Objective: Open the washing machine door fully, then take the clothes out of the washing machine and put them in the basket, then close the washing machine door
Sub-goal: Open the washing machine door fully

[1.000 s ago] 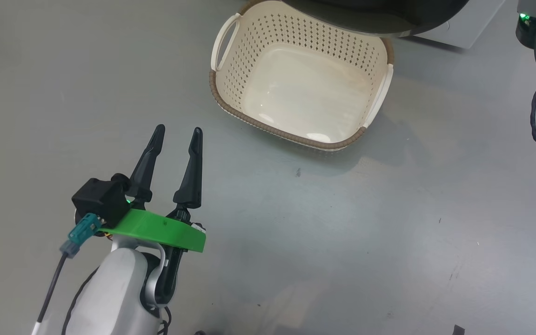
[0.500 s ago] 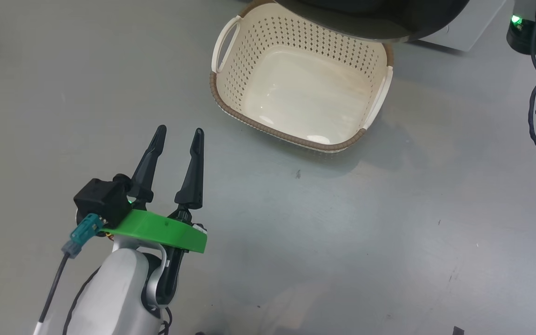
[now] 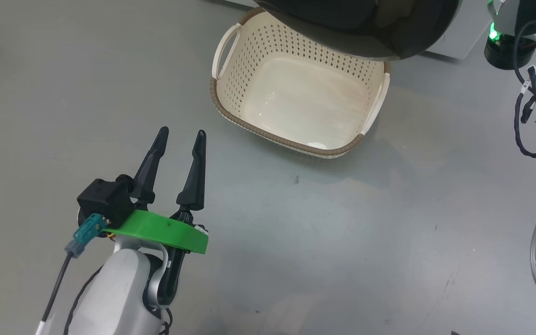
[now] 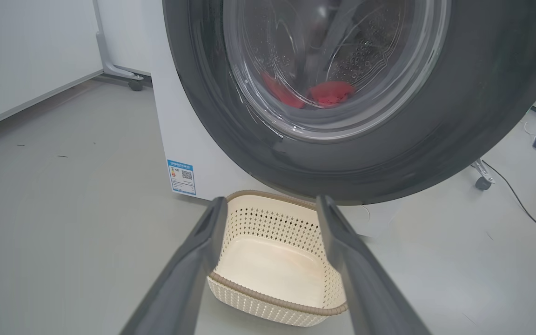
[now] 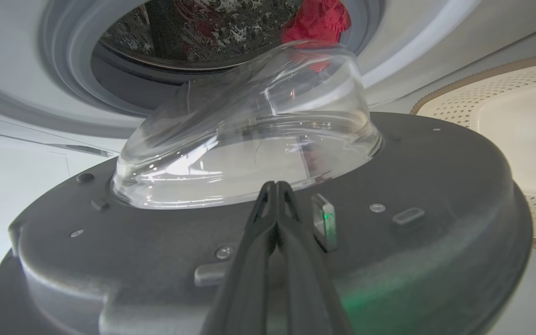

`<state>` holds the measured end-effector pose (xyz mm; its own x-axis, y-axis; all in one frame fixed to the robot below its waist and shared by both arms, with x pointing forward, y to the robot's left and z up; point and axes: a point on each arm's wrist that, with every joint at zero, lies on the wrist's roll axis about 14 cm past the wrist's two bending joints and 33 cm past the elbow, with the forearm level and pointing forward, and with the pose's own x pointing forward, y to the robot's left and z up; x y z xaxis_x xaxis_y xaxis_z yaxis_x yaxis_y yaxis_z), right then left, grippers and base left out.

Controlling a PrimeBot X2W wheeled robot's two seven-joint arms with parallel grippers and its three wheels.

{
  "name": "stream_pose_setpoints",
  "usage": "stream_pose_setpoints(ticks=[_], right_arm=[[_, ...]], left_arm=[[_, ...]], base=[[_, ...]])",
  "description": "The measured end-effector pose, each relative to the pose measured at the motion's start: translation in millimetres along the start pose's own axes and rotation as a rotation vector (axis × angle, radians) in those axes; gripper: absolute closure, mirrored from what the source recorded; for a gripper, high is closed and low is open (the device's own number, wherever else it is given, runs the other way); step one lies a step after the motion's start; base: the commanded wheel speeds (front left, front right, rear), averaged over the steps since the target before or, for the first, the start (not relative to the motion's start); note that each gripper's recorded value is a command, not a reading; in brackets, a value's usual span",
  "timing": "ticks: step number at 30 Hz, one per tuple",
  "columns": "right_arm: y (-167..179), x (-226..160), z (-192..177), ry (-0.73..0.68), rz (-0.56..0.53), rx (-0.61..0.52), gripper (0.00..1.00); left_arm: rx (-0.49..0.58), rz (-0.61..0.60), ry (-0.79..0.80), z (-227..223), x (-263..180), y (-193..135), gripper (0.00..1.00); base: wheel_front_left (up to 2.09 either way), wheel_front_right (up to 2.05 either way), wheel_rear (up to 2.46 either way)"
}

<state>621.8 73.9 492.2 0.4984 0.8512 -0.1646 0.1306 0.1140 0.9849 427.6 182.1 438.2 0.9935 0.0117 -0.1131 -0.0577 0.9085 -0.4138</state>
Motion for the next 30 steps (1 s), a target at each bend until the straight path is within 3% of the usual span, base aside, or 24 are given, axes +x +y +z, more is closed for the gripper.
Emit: stream_pose_setpoints(ticks=[30], right_arm=[[-3.3,-12.6,-65.4,0.154,-0.017,0.085,1.0]], left_arm=[[0.018,-0.02,-0.057,22.7,-14.5,-10.9,0.0]], base=[[0.0,0.0,0.0]])
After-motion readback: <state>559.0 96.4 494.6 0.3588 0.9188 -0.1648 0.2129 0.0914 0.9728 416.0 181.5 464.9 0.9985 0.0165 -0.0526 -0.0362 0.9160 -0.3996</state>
